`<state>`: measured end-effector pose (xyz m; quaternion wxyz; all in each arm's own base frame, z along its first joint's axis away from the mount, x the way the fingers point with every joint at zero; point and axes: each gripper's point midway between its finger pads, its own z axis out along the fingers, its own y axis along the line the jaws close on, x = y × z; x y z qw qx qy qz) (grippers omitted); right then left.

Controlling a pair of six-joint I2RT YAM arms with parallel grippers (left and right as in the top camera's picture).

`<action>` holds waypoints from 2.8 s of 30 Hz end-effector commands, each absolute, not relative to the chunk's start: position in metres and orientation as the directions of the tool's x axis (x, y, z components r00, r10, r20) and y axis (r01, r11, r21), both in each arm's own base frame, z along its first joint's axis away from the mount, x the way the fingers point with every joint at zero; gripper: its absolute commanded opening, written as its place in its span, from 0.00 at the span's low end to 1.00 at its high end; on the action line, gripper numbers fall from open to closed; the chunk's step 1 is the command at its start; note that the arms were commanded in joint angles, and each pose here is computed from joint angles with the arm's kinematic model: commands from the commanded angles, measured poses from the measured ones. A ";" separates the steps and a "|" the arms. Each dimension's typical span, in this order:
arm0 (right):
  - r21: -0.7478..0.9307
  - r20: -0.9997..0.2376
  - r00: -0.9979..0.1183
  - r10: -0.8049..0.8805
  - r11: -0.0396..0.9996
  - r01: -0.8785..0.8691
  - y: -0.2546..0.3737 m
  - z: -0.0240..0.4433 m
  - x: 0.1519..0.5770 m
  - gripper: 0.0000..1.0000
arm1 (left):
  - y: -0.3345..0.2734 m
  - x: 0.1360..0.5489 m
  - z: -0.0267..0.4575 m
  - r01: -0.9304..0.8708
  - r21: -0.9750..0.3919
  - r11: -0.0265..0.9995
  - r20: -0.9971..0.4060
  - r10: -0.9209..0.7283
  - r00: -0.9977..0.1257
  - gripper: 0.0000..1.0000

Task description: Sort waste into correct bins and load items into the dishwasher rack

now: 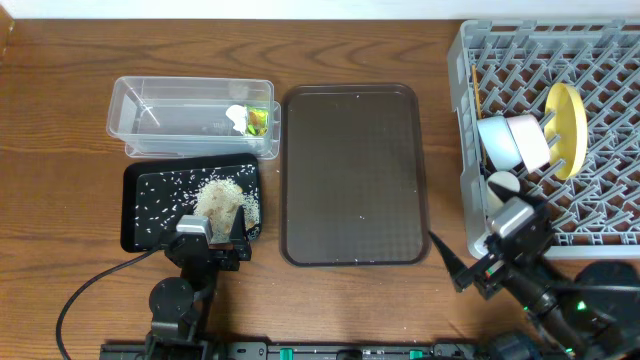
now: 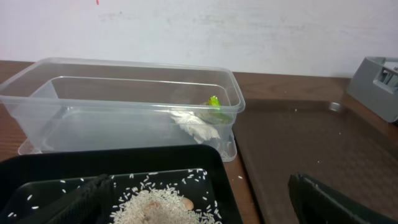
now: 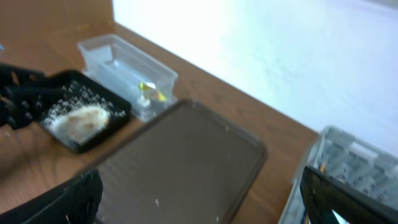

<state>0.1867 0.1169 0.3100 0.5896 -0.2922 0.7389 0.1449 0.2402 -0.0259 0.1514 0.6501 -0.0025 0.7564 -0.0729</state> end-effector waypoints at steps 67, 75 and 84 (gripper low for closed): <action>-0.128 -0.991 0.041 -0.129 0.800 -0.586 0.123 0.164 0.211 0.99 | -0.026 0.240 0.138 0.094 -0.102 0.990 -0.980 -0.083 -0.182 0.92; -0.128 -0.991 0.041 -0.129 0.800 -0.586 0.123 0.164 0.211 0.99 | -0.026 0.240 0.137 0.094 -0.102 0.990 -0.980 -0.083 -0.182 0.91; -0.128 -0.991 0.041 -0.129 0.800 -0.586 0.123 0.164 0.211 0.98 | -0.026 0.240 0.137 0.094 -0.102 0.990 -0.980 -0.083 -0.182 0.92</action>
